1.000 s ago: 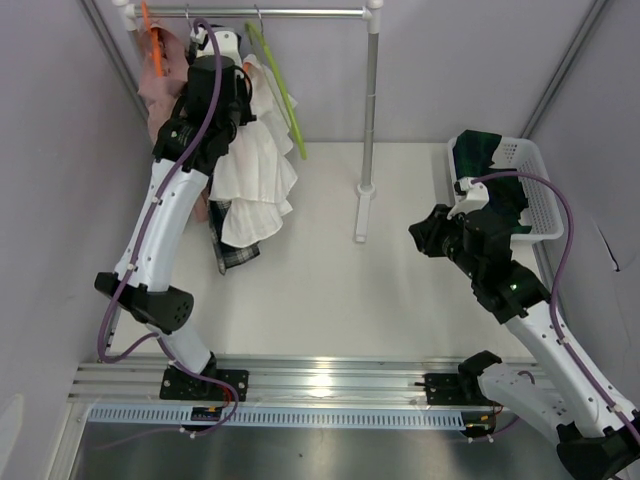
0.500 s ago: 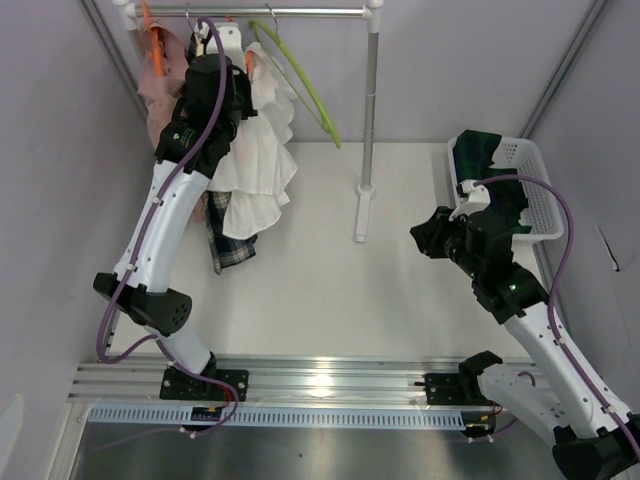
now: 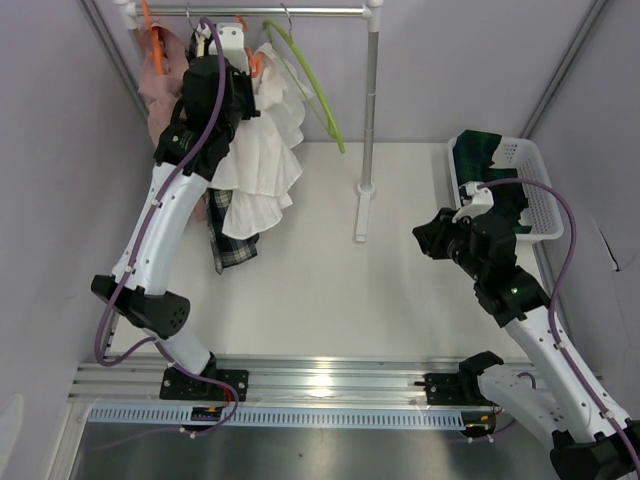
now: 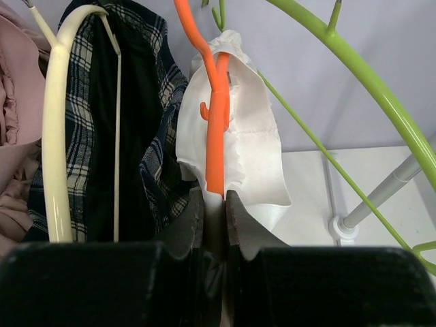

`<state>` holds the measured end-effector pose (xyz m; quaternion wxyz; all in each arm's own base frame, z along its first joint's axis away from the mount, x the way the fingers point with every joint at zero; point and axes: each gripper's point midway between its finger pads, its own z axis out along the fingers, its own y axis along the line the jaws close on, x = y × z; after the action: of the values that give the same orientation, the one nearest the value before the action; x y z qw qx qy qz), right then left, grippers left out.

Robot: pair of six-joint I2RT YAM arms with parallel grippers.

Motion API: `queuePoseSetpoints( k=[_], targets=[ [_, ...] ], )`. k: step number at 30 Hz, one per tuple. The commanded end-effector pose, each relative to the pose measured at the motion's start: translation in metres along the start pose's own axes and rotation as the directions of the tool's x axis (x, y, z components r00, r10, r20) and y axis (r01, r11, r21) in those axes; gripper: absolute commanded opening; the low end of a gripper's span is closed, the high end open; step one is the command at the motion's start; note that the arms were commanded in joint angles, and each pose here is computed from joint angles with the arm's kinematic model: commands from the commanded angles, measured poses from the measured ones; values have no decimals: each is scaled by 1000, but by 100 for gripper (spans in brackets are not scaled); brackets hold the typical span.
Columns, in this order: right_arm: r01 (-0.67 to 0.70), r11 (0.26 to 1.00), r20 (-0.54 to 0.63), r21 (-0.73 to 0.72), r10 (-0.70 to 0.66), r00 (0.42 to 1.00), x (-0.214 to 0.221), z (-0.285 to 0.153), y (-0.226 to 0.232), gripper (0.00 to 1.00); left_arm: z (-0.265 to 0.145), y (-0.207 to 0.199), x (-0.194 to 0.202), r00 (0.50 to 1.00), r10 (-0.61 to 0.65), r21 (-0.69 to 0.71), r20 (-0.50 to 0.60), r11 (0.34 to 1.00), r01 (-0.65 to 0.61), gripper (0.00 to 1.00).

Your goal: Place the skirt on the hanger

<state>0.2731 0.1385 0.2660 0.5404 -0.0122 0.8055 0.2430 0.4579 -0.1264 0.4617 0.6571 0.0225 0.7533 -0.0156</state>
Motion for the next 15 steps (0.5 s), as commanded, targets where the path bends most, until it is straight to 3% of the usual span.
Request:
queuePoseSetpoints(
  k=[1, 15],
  targets=[
    [17, 999, 55, -34, -15, 998, -12, -4, 5, 26, -36, 6, -91, 958, -72, 45, 278, 997, 62, 0],
    [8, 999, 53, -38, -6, 999, -10, 0, 3, 25, -72, 20, -84, 954, -79, 36, 288, 997, 71, 0]
  ],
)
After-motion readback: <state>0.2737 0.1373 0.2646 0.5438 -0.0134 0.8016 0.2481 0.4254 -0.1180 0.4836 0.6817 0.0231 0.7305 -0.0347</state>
